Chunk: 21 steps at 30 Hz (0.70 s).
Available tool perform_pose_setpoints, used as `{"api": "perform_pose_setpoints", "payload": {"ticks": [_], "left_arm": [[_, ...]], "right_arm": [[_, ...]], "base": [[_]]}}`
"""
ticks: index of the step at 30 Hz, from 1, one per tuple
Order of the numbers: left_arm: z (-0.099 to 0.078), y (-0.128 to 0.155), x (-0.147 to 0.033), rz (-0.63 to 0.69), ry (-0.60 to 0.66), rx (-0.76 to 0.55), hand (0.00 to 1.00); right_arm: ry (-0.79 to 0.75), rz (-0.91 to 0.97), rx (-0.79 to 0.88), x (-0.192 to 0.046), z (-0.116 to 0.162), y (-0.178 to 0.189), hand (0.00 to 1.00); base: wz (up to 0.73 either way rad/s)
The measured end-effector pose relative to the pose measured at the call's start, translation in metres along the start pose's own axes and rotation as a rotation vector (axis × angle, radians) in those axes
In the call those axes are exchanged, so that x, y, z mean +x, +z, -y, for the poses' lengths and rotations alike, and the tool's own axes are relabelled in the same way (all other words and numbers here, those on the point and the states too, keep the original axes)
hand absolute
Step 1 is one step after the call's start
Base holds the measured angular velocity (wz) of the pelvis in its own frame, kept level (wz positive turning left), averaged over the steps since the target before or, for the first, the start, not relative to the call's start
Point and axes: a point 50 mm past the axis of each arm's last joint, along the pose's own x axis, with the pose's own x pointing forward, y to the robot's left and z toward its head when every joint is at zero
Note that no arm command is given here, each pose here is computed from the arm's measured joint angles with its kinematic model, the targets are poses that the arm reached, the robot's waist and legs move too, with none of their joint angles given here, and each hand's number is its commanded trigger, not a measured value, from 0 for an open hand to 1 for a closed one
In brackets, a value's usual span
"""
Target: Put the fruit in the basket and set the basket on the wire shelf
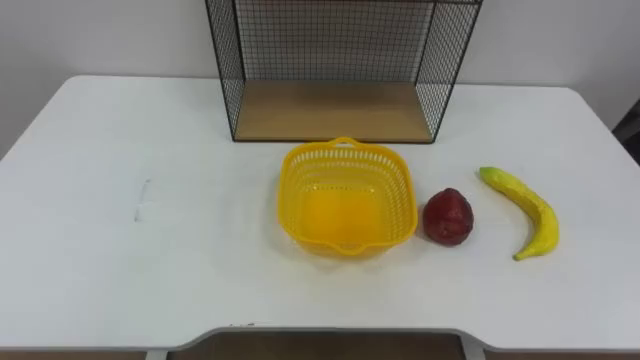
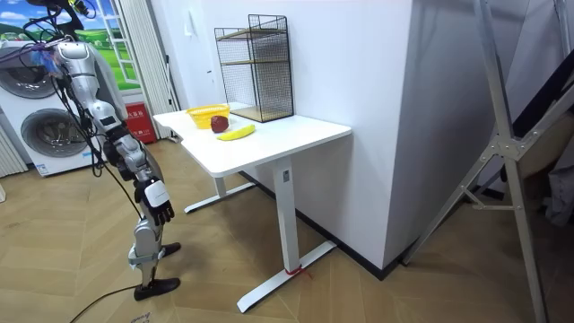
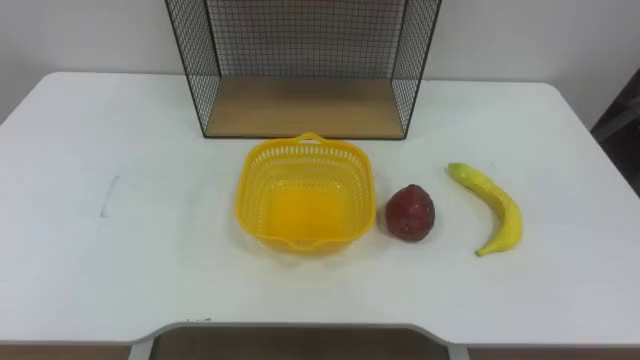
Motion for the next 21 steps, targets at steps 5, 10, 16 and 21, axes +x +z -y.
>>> {"api": "perform_pose_setpoints", "payload": {"ticks": [5, 10, 16, 21], "left_arm": [[0.002, 0.006, 0.0, 0.036, -0.003, -0.019, 0.0], [0.001, 0.008, 0.0, 0.046, 0.001, -0.02, 0.0], [-0.002, 0.01, -0.001, 0.069, 0.01, -0.037, 0.0], [0.003, 0.001, -0.001, 0.046, 0.0, -0.056, 0.0]], "right_arm": [[-0.034, -0.003, 0.046, 0.0, 0.003, -0.003, 0.0], [-0.065, -0.003, 0.057, 0.0, 0.005, -0.004, 0.0], [-0.11, 0.017, 0.069, -0.001, 0.007, -0.003, 0.0], [-0.129, -0.018, 0.226, 0.0, 0.004, -0.014, 0.0]], "base": [[0.02], [0.0], [0.0], [0.0]]}}
